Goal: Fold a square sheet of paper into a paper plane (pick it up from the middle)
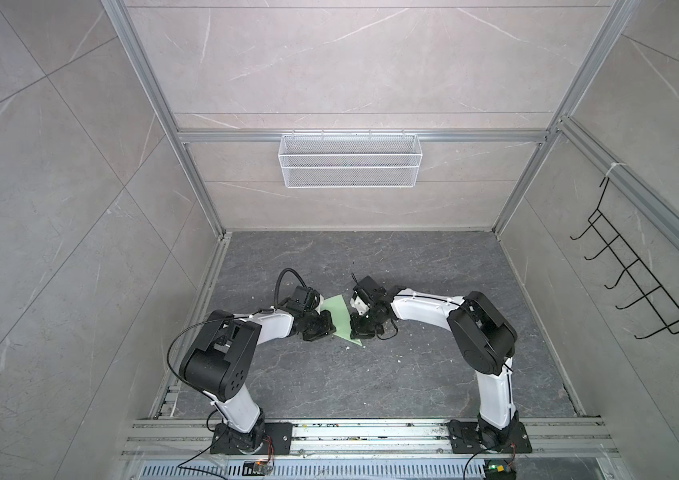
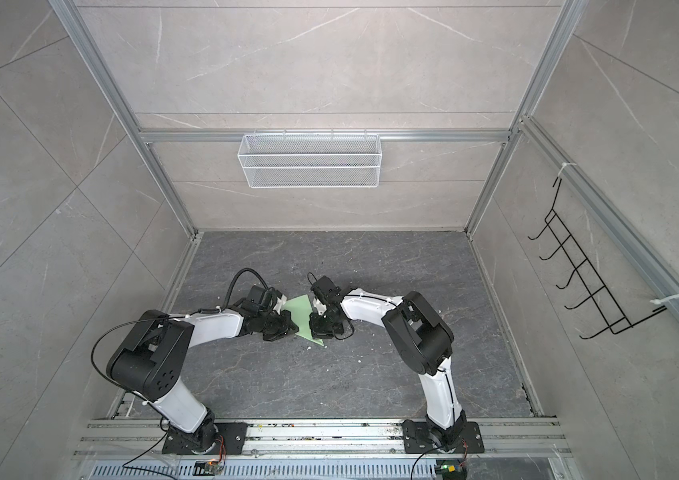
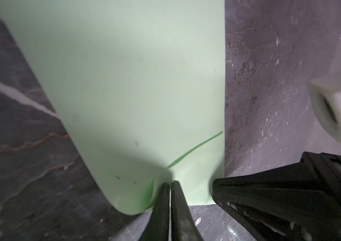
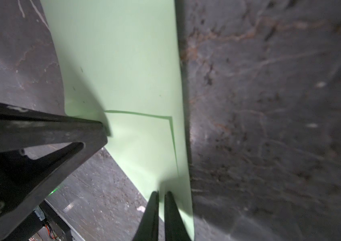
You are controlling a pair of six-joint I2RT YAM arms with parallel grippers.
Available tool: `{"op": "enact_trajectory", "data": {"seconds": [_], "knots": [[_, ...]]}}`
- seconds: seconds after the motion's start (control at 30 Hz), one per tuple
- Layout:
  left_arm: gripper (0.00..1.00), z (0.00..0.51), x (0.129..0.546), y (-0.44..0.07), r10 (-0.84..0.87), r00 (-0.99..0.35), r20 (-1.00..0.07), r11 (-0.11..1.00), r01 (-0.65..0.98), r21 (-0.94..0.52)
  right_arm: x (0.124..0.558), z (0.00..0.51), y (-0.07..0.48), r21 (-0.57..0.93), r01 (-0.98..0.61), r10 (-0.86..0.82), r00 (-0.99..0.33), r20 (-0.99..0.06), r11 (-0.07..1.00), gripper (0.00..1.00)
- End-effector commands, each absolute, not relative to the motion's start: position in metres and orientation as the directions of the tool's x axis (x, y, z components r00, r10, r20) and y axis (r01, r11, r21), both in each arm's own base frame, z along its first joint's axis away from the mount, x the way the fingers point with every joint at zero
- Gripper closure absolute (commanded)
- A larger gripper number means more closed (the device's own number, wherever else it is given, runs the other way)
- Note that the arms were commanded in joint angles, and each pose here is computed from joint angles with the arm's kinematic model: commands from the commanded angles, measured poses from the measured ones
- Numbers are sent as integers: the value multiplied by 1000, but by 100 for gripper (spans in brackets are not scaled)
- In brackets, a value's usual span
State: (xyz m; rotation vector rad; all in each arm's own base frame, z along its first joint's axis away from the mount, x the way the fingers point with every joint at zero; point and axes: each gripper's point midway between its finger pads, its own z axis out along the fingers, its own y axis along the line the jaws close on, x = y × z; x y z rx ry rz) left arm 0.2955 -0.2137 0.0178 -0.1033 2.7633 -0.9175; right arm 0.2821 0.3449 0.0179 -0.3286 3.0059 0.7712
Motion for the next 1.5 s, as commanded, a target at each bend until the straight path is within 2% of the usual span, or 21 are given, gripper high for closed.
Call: {"op": "enact_trajectory", "data": {"seconds": [0.0,0.43,0.63,0.83,0.97,1.1,1.23,1.47], "knots": [[86,-11,284,-181,-166,-966,-196,871,-51,-488,271,-13,322,368,-158,-175,-984,14,916,87],[64,-24,284,-144,-332,-920,-208,837,-186,-516,272,-17,316,364,-135,-155,-988,26,921,88],[57,21,299,-148,-337,-897,-286,818,-129,-560,274,-14,320,381,-139,-157,-987,17,914,88],[55,71,304,-176,-313,-884,-347,770,-22,-637,277,-11,323,389,-143,-160,-987,10,910,88],[60,66,299,-199,-273,-904,-328,766,2,-643,277,-11,324,390,-146,-162,-987,8,909,88],[77,51,297,-218,-228,-932,-281,768,5,-640,279,-7,326,398,-155,-168,-986,-2,904,88],[87,36,298,-224,-208,-948,-239,789,-18,-614,282,5,331,420,-183,-186,-982,-33,889,88],[97,16,294,-215,-215,-959,-184,830,-80,-552,290,32,344,459,-238,-219,-971,-96,856,88]]}}
